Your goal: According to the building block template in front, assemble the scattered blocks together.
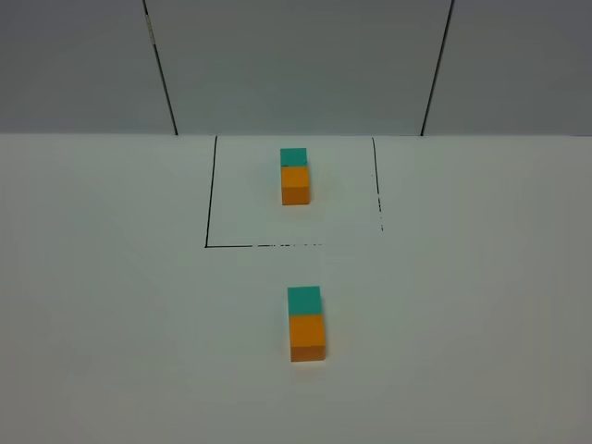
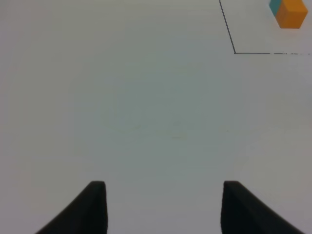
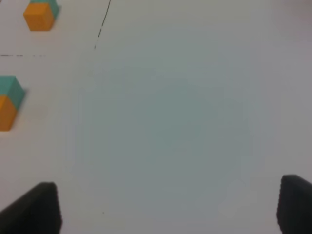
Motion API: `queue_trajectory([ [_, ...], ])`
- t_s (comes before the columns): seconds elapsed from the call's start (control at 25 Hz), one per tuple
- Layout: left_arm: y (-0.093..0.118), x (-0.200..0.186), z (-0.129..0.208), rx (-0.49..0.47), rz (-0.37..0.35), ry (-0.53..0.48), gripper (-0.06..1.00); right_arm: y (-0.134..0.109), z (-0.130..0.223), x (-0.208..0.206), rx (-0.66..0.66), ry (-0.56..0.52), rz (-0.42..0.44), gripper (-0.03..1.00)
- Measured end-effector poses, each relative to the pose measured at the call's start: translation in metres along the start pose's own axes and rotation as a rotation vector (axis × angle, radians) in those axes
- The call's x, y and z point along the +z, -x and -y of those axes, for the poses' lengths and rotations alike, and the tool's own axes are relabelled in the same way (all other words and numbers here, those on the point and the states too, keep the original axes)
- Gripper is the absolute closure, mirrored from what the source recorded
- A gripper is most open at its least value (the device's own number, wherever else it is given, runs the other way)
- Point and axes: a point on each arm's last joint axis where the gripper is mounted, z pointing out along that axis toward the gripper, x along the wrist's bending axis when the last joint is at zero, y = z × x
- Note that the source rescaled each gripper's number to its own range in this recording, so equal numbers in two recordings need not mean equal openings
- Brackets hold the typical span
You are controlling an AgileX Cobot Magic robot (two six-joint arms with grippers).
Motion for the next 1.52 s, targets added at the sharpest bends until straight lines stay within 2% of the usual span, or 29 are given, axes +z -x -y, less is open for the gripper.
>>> queue_trajectory([
  [1.52,0.0000,0.0000,0.0001,0.000,0.000,-0.001,0.81,-0.0004,0.0000,0.0000,0.002,0.000,-0.005,0.17],
])
